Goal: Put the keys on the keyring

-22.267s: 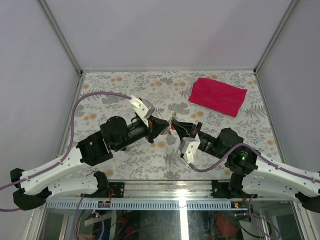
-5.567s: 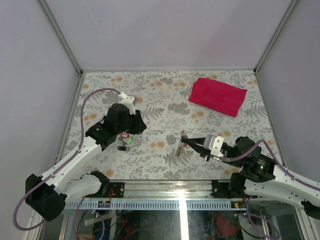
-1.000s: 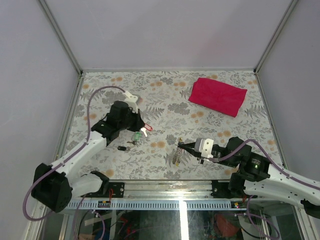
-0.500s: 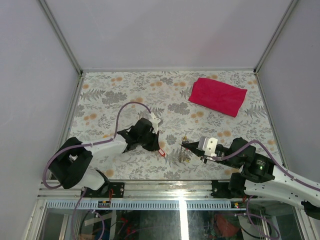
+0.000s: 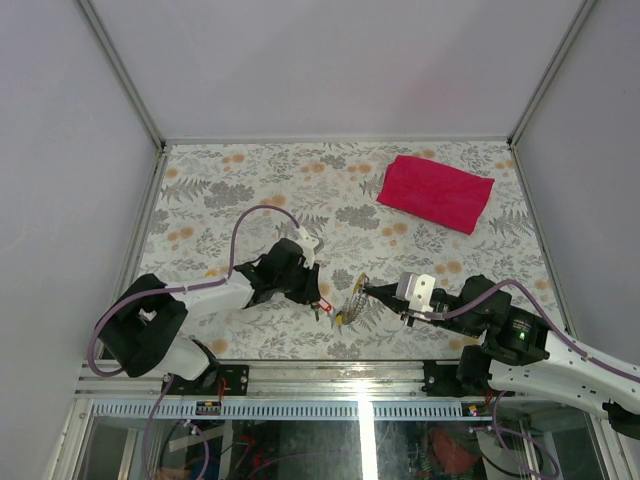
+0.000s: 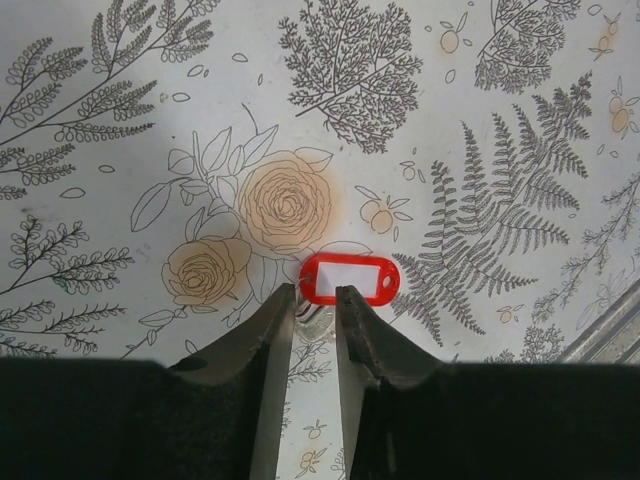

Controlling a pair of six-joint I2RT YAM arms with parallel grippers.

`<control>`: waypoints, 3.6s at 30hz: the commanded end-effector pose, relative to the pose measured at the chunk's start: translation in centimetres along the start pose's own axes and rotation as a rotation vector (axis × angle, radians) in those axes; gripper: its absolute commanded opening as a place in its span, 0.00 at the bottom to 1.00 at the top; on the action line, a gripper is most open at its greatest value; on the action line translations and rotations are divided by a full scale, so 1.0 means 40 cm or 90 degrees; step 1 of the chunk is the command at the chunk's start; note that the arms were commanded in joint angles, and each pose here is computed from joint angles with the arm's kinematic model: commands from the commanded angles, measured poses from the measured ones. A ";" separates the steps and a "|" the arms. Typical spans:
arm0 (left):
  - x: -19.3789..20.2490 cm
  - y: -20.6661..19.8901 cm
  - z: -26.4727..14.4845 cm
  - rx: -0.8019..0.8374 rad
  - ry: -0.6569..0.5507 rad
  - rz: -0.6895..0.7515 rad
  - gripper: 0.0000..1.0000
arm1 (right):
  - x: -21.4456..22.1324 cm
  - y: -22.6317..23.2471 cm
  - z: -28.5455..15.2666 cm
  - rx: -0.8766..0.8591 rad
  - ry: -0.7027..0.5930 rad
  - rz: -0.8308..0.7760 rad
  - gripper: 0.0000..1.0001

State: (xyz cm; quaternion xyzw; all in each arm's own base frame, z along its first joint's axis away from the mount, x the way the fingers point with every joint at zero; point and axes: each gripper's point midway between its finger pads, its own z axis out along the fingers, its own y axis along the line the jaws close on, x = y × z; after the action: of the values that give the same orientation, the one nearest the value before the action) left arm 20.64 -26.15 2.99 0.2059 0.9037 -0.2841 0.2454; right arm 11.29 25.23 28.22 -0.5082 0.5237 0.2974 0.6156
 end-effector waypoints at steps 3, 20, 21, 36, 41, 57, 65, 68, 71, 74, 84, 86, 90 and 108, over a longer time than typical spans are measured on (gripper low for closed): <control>-0.024 0.011 -0.006 -0.019 -0.038 0.013 0.28 | -0.077 -0.029 -0.007 0.028 -0.056 0.007 0.00; 0.014 0.035 0.007 -0.039 -0.026 -0.029 0.30 | -0.073 -0.025 -0.008 0.024 -0.052 0.011 0.00; 0.016 0.035 0.007 -0.039 -0.025 -0.029 0.30 | -0.073 -0.025 -0.008 0.024 -0.051 0.011 0.00; 0.017 0.031 0.026 -0.031 -0.011 -0.034 0.25 | -0.072 -0.025 -0.010 0.024 -0.051 0.012 0.00; 0.013 0.028 0.021 -0.030 -0.010 -0.027 0.15 | -0.070 -0.024 -0.009 0.023 -0.050 0.012 0.00; -0.090 -0.032 -0.058 0.000 -0.074 0.018 0.00 | -0.075 -0.025 -0.005 0.022 -0.053 0.006 0.00; -0.178 -0.118 -0.171 0.068 -0.155 0.092 0.00 | -0.087 -0.032 -0.011 0.030 -0.069 -0.006 0.00; -0.186 -0.102 -0.199 0.032 -0.151 0.114 0.00 | -0.088 -0.032 -0.010 0.029 -0.069 -0.006 0.00; -0.178 -0.069 -0.202 -0.019 -0.122 0.118 0.00 | -0.088 -0.031 -0.008 0.028 -0.068 -0.002 0.00; -0.142 -0.064 -0.177 -0.011 -0.077 0.108 0.00 | -0.082 -0.028 -0.003 0.025 -0.061 0.003 0.00; -0.027 -0.074 -0.063 0.057 0.033 0.038 0.00 | -0.072 -0.021 0.000 0.019 -0.050 0.016 0.00; -0.014 -0.057 -0.045 0.039 0.044 0.033 0.00 | -0.071 -0.021 0.000 0.018 -0.050 0.016 0.00; -0.013 -0.028 -0.015 0.006 0.044 0.021 0.00 | -0.068 -0.020 0.001 0.018 -0.048 0.018 0.00; -0.013 -0.011 -0.010 0.001 -0.025 -0.006 0.15 | -0.056 -0.014 -0.002 0.014 -0.040 0.023 0.00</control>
State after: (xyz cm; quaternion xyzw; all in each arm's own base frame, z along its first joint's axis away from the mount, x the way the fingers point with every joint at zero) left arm 19.89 -26.01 2.71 0.2138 0.9123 -0.2733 0.2174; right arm 11.26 25.46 27.86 -0.5046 0.5331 0.3037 0.6074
